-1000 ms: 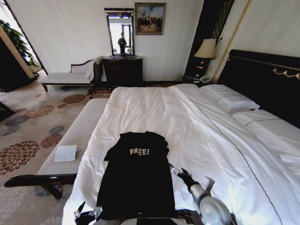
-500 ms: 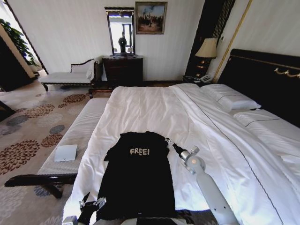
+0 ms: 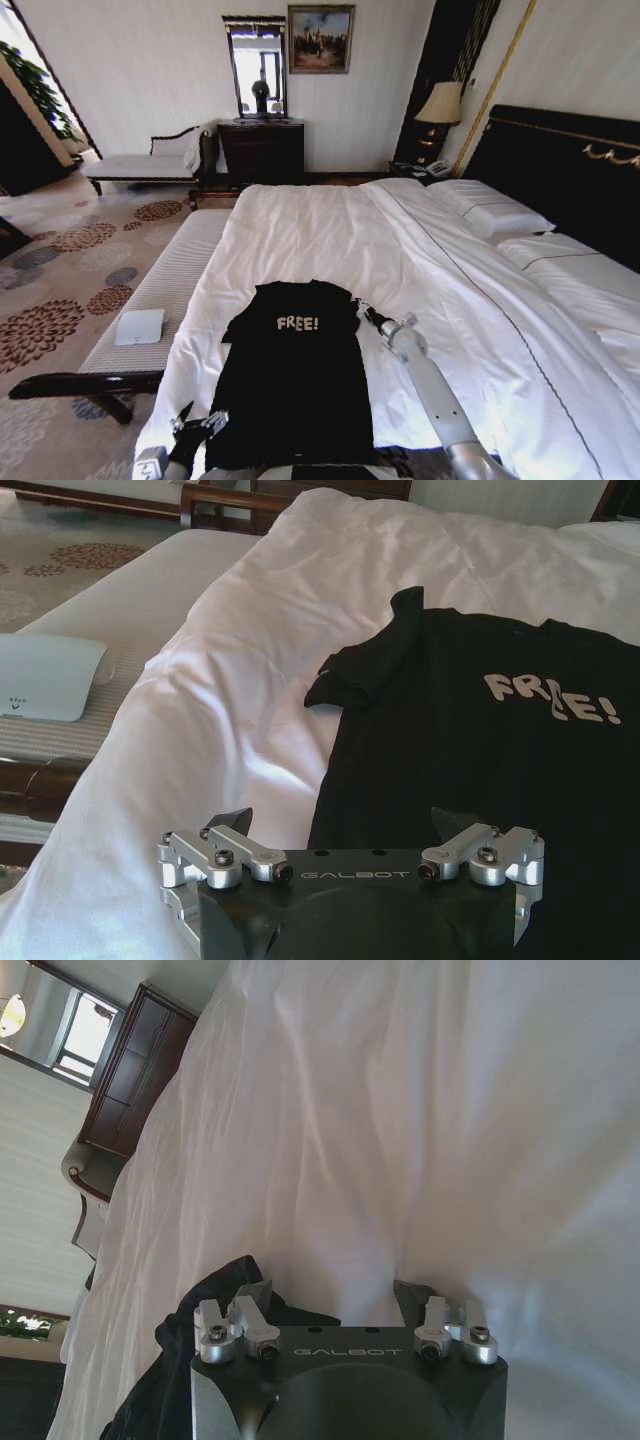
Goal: Fold the clothes on the bed.
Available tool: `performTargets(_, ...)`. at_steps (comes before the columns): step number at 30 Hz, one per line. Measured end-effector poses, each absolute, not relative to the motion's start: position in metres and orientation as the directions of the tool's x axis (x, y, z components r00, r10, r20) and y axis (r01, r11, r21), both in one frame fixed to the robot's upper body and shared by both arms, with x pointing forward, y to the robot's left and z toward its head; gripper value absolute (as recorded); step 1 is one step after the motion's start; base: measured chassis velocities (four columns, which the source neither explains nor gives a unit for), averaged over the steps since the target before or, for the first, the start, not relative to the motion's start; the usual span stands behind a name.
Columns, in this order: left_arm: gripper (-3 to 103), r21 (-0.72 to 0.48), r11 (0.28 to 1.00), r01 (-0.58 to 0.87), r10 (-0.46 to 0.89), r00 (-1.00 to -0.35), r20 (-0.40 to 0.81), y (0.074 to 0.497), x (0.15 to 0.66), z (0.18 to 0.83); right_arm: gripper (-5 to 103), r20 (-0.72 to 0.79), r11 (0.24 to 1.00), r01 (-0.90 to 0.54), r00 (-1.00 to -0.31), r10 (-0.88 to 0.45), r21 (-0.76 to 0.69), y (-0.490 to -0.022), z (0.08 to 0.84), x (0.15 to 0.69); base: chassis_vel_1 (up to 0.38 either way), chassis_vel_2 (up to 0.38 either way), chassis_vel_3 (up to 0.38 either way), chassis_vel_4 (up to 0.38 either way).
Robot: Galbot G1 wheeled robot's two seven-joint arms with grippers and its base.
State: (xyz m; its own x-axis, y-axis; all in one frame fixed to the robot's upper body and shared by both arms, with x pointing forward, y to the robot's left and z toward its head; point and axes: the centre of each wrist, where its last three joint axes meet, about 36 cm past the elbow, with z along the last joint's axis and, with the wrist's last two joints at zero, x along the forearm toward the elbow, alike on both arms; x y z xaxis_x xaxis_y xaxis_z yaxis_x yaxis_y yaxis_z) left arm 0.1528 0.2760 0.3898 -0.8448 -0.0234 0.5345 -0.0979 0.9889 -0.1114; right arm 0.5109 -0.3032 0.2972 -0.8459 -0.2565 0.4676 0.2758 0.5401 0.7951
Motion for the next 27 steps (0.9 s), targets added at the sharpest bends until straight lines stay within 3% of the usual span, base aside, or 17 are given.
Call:
performTargets(1, 100, -0.111, 0.989, -0.098, -0.024, -0.845, 0.534, 0.276, 0.153, 0.391, 70, 0.468, 0.539, 0.275, -0.845, -0.260, 0.796, -0.302, 0.297, 0.511, 0.000, 0.000, 0.000, 0.000)
performTargets(6, 100, -0.109, 0.989, -0.099, -0.026, -0.848, 0.530, 0.276, 0.154, 0.393, 47, 0.475, 0.539, 0.277, -0.837, -0.271, 0.795, -0.299, 0.293, 0.510, 0.000, 0.000, 0.000, 0.000)
performTargets(9, 100, -0.108, 0.989, -0.102, -0.030, -0.849, 0.527, 0.277, 0.155, 0.394, 42, 0.480, 0.546, 0.275, -0.833, -0.276, 0.792, -0.296, 0.292, 0.509, 0.000, 0.000, 0.000, 0.000)
performTargets(13, 100, -0.111, 0.987, -0.116, -0.041, -0.850, 0.525, 0.280, 0.156, 0.395, 20, 0.481, 0.553, 0.269, -0.830, -0.282, 0.788, -0.292, 0.292, 0.506, 0.000, 0.000, 0.000, 0.000)
performTargets(18, 100, -0.113, 0.986, -0.125, -0.048, -0.851, 0.524, 0.283, 0.156, 0.395, 10, 0.482, 0.557, 0.268, -0.830, -0.281, 0.786, -0.291, 0.293, 0.506, 0.000, 0.000, 0.000, 0.000)
performTargets(19, 100, -0.114, 0.985, -0.128, -0.050, -0.851, 0.522, 0.283, 0.156, 0.395, 4, 0.481, 0.557, 0.268, -0.831, -0.280, 0.786, -0.291, 0.294, 0.506, 0.000, 0.000, 0.000, 0.000)
performTargets(24, 100, -0.120, 0.984, -0.133, -0.053, -0.857, 0.513, 0.284, 0.156, 0.395, 1, 0.472, 0.567, 0.260, -0.840, -0.266, 0.782, -0.291, 0.300, 0.504, 0.000, 0.000, 0.000, 0.000)
performTargets(27, 100, -0.131, 0.982, -0.138, -0.053, -0.861, 0.507, 0.284, 0.157, 0.394, 0, 0.457, 0.619, 0.234, -0.860, -0.228, 0.749, -0.291, 0.309, 0.499, 0.000, 0.000, 0.000, 0.000)
